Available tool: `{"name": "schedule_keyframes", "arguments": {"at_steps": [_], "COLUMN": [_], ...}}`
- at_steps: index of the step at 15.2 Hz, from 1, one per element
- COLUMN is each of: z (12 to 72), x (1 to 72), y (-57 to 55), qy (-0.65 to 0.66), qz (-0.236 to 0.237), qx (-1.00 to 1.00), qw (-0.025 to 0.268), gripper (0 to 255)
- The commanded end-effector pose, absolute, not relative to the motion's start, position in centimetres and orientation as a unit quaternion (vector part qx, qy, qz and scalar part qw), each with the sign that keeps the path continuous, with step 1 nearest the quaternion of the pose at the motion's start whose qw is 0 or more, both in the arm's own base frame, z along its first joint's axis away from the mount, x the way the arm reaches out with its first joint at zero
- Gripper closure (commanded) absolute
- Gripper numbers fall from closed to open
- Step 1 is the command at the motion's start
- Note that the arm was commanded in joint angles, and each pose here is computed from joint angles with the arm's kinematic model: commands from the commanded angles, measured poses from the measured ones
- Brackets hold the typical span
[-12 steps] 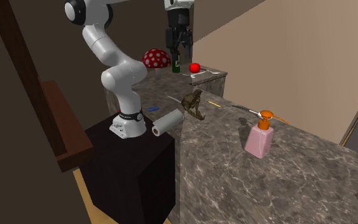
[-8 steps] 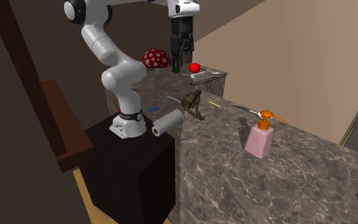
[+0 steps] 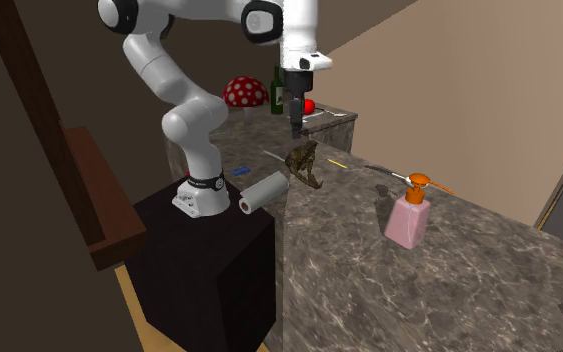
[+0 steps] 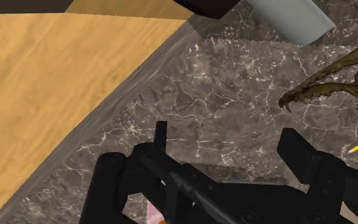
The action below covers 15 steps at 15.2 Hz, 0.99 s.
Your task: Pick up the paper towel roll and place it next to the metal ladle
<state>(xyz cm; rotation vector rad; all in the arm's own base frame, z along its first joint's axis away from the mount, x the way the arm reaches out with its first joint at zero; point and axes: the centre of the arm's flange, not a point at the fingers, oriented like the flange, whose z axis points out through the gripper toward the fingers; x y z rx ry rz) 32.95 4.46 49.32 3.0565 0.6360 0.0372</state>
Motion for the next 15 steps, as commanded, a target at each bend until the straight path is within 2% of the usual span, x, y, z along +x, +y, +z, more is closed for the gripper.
{"name": "schedule_keyframes", "arguments": {"at_steps": [1,15], "z": [47.1,31.6], "x": [32.8,28.3], "y": [5.6,12.9], "qy": [0.245,0.508], "qz": [0.0,-0.086], "qx": [0.969,0.856], "qw": [0.003,-0.04], "gripper": [0,0]}}
